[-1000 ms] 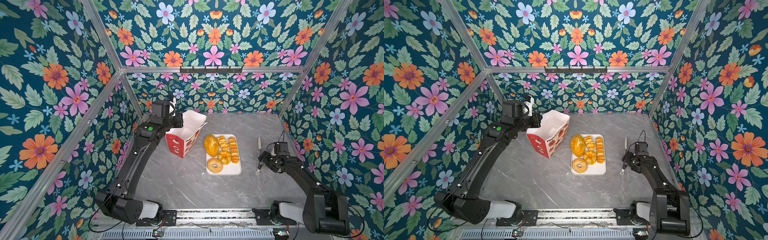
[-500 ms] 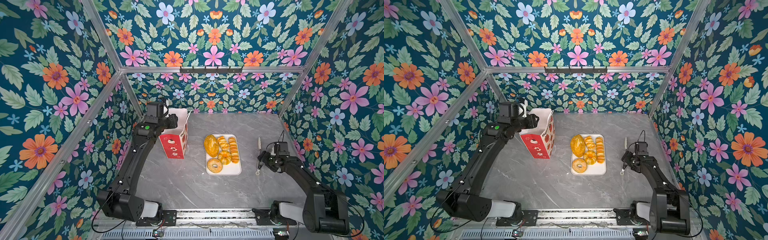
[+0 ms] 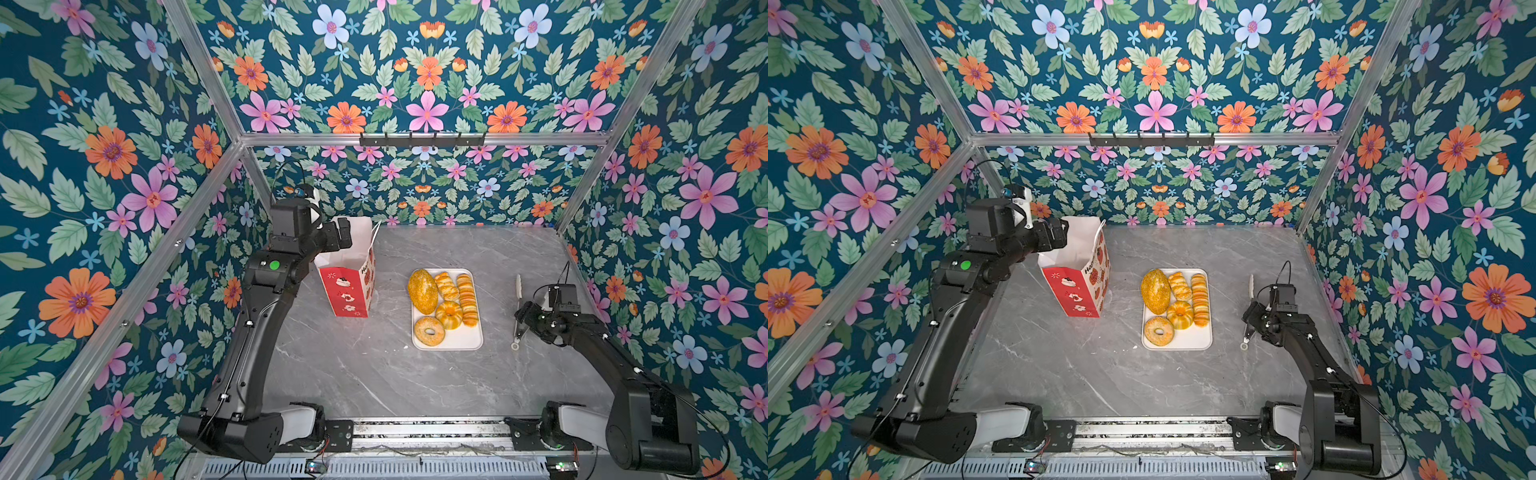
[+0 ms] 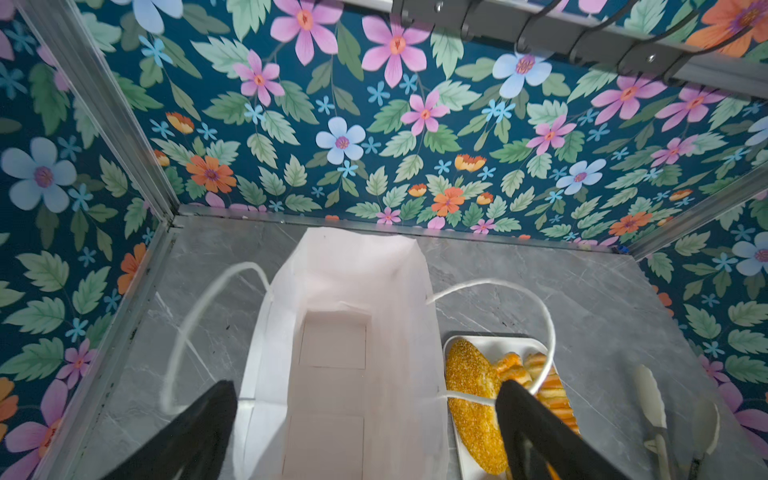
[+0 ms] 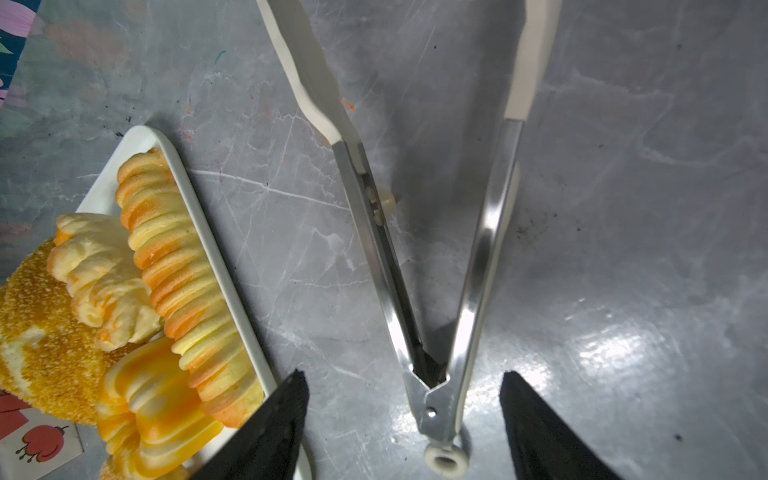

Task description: Take the fake bread out of the paper bag

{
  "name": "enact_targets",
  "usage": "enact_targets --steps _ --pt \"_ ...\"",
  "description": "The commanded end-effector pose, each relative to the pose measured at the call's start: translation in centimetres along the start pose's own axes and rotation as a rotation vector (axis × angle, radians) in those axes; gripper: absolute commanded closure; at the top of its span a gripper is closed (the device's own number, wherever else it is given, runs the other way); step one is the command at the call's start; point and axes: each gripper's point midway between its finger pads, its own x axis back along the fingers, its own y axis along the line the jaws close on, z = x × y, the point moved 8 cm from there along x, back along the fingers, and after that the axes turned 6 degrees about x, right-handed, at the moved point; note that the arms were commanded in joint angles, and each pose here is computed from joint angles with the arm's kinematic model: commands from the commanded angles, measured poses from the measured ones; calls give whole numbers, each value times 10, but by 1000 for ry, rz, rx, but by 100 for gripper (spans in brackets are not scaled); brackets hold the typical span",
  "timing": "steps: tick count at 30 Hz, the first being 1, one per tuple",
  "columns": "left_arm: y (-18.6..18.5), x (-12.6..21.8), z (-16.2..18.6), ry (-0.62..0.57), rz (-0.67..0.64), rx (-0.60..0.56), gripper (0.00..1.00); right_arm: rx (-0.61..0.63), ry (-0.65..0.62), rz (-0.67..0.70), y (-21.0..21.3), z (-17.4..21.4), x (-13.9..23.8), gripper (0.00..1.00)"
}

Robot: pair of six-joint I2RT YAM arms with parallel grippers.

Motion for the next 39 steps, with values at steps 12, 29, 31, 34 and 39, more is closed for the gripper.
enact_targets --steps 12,29,31,34,39 --pt "83 118 31 -450 -687 59 0 55 -190 30 -1 -4 38 27" --pt "134 -9 223 -473 -573 113 0 67 -309 25 -8 2 42 27" --pt "130 -18 228 -504 -479 96 0 73 -334 23 -9 3 47 27" --pt "129 -32 233 -497 -467 24 0 80 -383 24 -11 6 54 28" --pt "127 -58 241 -489 -433 -72 0 120 -481 -30 -9 9 62 23"
